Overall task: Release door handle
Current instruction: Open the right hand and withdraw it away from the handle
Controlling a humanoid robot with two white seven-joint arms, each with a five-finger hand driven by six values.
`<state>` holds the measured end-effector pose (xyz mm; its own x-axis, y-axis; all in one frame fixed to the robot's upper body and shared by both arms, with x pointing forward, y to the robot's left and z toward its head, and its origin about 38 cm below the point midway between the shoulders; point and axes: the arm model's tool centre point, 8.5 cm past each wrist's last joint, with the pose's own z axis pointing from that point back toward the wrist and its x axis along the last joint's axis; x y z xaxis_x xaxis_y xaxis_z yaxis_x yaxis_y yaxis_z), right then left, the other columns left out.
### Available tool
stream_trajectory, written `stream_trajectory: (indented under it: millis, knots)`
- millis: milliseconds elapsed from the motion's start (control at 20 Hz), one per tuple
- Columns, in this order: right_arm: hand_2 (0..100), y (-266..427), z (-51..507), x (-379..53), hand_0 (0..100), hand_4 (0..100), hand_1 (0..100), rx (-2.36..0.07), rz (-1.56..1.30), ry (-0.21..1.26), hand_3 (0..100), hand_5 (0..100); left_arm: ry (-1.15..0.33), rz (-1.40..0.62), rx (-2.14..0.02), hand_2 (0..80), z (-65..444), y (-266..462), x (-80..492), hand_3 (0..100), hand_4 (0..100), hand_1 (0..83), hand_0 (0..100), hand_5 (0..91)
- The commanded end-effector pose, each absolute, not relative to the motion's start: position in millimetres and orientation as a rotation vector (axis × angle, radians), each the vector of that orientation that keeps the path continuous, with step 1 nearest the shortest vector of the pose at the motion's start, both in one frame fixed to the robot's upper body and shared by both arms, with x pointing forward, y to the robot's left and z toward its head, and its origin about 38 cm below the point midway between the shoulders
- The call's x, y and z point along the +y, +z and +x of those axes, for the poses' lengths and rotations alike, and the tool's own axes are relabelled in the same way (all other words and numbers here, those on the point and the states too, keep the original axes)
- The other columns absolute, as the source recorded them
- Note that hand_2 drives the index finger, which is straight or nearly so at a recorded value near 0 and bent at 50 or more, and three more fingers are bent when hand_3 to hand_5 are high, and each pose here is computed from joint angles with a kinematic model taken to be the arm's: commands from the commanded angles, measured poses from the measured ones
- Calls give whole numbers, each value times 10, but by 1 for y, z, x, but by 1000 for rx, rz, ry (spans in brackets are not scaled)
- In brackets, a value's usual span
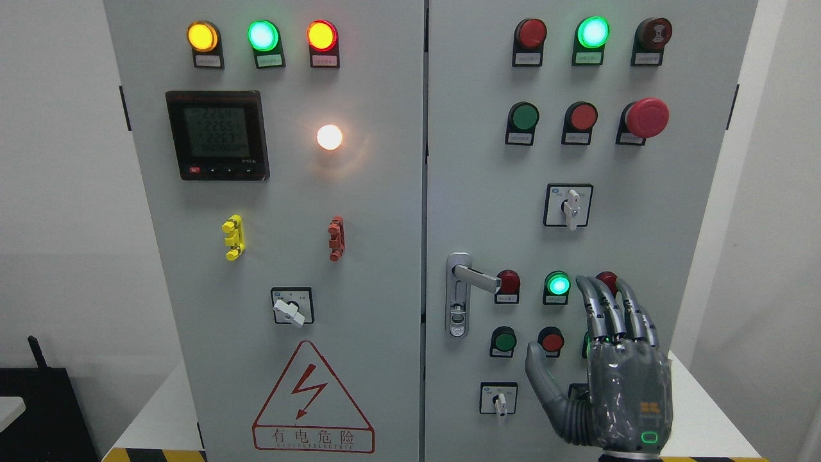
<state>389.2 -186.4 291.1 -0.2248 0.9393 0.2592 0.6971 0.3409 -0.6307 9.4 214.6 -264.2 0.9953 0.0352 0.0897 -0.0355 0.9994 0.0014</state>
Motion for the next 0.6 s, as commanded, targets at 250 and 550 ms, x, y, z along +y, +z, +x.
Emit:
stream_trajectory:
  millis: [250,550]
  knots:
    - [0,292,386,-192,368,0,258,-2008,-1405,478,0,0,5,1,-83,0,11,-264,214,0,0,389,120,0]
    - [0,292,386,-190,364,0,245,-2009,-1401,479,0,0,5,1,-83,0,11,-264,214,0,0,389,120,0]
